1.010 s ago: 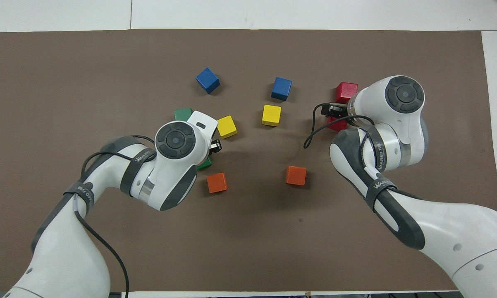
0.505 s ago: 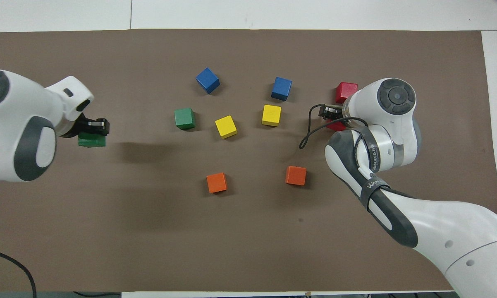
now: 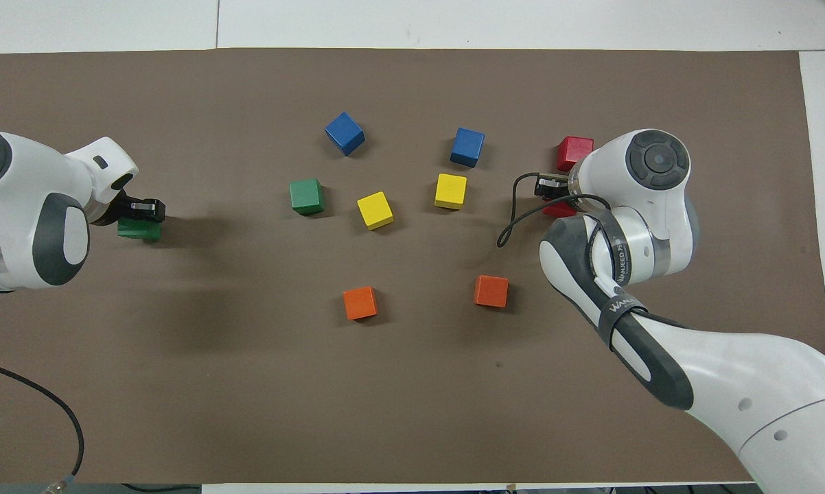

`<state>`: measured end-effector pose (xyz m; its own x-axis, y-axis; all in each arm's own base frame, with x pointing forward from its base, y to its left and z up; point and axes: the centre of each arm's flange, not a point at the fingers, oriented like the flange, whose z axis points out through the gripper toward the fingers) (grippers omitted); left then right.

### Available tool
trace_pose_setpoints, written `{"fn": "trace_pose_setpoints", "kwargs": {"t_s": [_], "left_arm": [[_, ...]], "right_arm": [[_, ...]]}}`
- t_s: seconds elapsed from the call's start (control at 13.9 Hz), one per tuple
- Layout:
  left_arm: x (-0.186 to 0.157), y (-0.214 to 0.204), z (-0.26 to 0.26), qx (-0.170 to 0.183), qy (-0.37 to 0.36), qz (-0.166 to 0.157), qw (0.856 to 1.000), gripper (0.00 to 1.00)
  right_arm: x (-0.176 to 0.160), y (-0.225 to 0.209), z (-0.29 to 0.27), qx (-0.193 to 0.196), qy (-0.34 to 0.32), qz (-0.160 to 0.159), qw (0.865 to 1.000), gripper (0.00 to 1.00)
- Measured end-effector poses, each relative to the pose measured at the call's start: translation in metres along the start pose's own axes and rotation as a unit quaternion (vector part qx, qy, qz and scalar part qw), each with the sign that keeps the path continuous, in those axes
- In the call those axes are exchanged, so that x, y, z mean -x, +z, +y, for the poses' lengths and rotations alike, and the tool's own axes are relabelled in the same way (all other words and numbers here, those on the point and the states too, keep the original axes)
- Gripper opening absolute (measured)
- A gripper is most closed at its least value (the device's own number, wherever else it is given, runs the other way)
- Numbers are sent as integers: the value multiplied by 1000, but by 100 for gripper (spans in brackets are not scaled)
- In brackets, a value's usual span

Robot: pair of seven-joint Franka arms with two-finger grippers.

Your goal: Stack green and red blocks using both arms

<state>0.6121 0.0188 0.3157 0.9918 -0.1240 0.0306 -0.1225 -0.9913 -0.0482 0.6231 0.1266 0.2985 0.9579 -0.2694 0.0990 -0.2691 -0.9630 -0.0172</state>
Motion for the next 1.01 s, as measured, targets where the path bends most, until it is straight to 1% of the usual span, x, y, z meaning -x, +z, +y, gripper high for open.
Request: {"fn": "trace_pose_setpoints", "kwargs": {"t_s": [0.14,0.22,0.36,0.43,0.51,0.58,0.65,0.72,0.79,0.87,0.94,1.01], "left_arm": [[1,3,-4,0,-3,-2,1000,56],[1,3,-4,0,-3,-2,1000,56],[2,6,-4,0,-3,2,1000,56],[3,10,-3,-1,-3,6,1000,59],[5,12,-3,-1,-3,8,1000,71],[3,10,-2,-1,-3,11,1000,82],[-2,4,0,-1,0,14,1000,95],[-11,-10,6,0,0,13,1000,100],[-24,-33,17,2,-12,6,1000,100],[-40,-62,33,3,-39,0,999,100],[-55,-92,59,4,-71,0,998,100],[-66,-113,98,6,-98,6,995,100]], "right_arm": [[-5,-13,11,8,-12,-11,1000,55],[-11,-29,24,10,-23,-15,1000,55],[-21,-63,62,13,-50,-26,998,55],[-24,-77,84,14,-60,-31,998,55],[-26,-83,106,14,-70,-36,997,55],[-27,-82,126,14,-81,-39,996,55],[-26,-75,145,14,-91,-39,995,55],[-26,-66,163,13,-100,-32,994,55],[-24,-55,179,12,-107,-26,994,55],[-21,-44,193,13,-111,-22,994,55],[-18,-34,202,13,-113,-21,993,55],[-16,-26,206,14,-115,-21,993,55]]}}
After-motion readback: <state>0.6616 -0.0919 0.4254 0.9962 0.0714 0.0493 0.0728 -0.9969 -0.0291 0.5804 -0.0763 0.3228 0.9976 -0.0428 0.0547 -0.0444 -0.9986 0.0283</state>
